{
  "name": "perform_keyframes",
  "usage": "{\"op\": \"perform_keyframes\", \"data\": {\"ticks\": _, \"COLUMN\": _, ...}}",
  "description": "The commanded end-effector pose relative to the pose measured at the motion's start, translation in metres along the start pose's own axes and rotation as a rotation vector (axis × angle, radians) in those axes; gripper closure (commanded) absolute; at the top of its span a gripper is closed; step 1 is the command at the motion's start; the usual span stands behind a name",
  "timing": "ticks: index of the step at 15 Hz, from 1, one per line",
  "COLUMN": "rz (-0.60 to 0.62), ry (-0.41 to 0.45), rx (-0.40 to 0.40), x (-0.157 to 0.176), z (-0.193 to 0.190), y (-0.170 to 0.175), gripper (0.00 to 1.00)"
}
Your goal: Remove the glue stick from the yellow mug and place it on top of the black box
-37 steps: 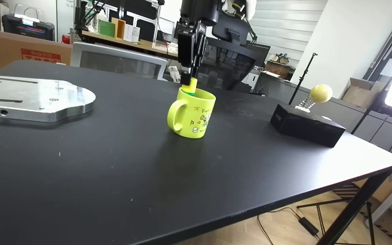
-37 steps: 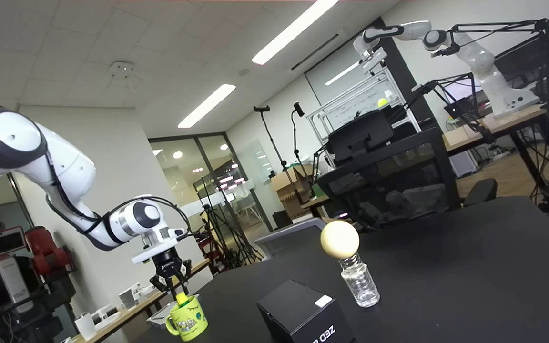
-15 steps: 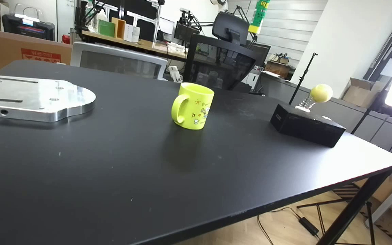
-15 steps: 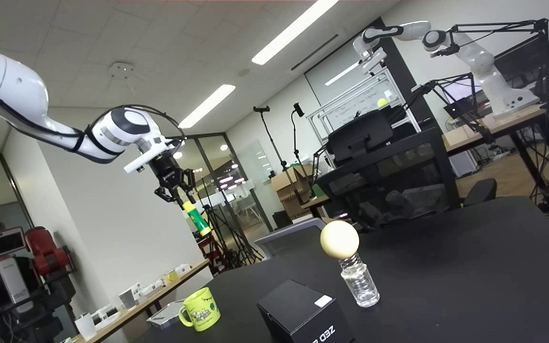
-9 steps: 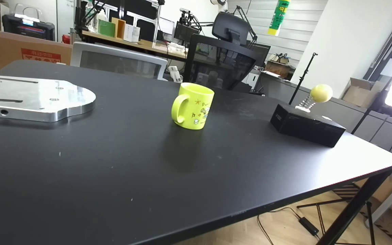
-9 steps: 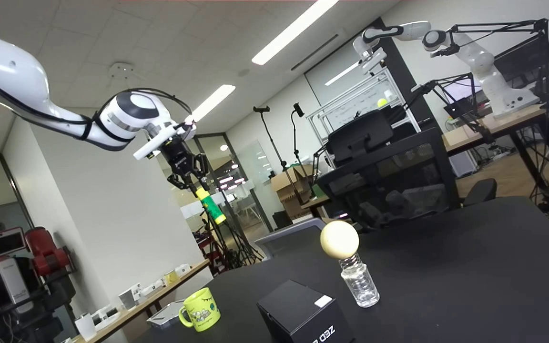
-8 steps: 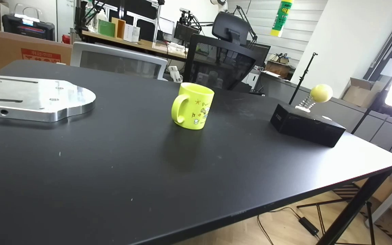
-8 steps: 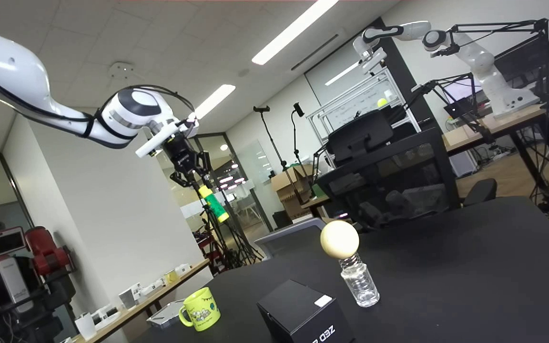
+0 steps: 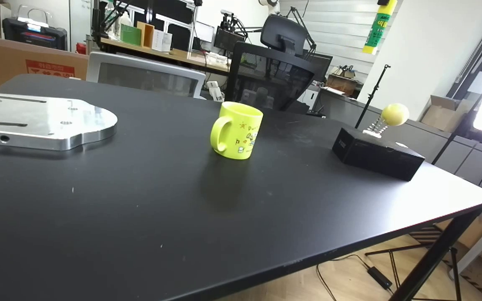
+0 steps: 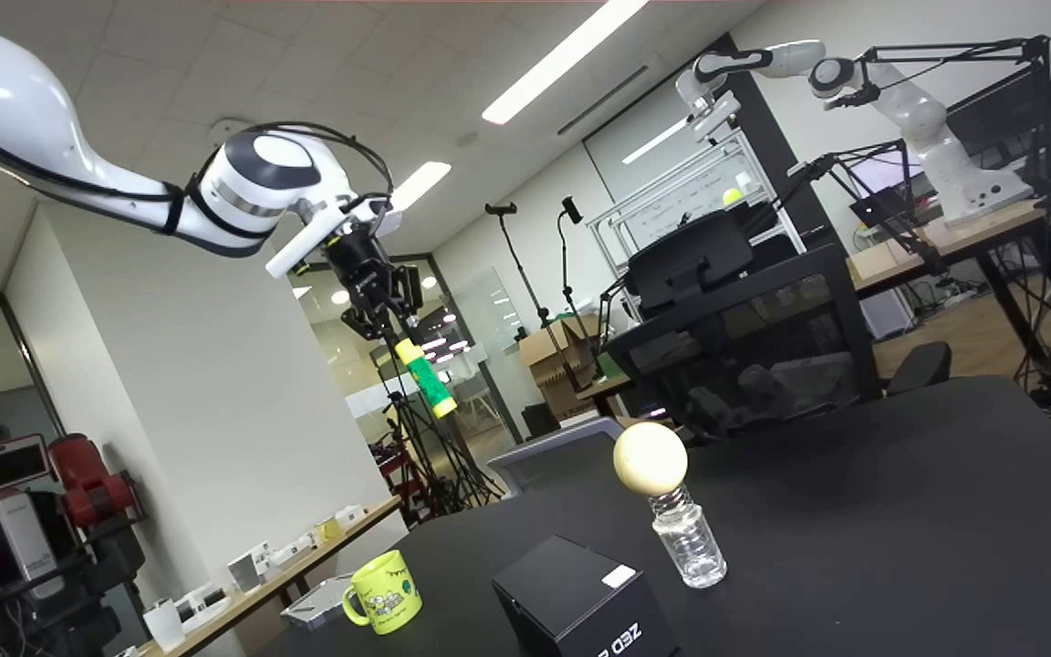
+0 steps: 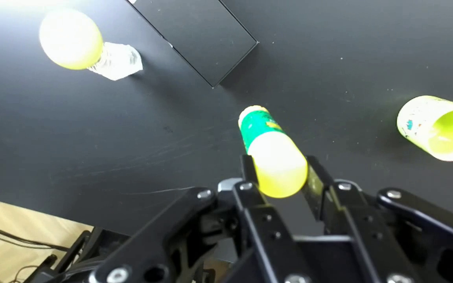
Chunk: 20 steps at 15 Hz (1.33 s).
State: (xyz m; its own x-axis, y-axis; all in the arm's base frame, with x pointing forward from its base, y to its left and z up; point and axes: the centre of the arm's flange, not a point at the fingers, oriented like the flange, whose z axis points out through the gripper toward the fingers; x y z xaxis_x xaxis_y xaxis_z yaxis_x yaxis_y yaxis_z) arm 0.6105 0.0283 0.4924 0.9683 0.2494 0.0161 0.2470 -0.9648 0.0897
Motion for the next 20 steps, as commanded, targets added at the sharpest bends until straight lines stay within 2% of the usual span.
{"op": "perform_keyframes", "data": {"ticks": 1, "rz": 0.111, "ry": -0.021, "rx": 0.024, "x": -0.043, "z": 0.007, "y": 0.019, "gripper": 0.92}}
{"op": "perform_keyframes", "data": {"ticks": 8, "rz": 0.273, "ry": 0.043, "rx": 0.066, "x": -0.088, "z": 0.059, "y": 0.059, "gripper": 0.92}}
{"op": "perform_keyframes", "data": {"ticks": 15, "rz": 0.391, "ry": 0.149, "rx": 0.129, "x": -0.115, "z": 0.111, "y": 0.061, "gripper": 0.92}}
{"op": "perform_keyframes", "data": {"ticks": 20, "rz": 0.448, "ry": 0.129, "rx": 0.138, "x": -0.125, "z": 0.142, "y": 0.064, "gripper": 0.92}}
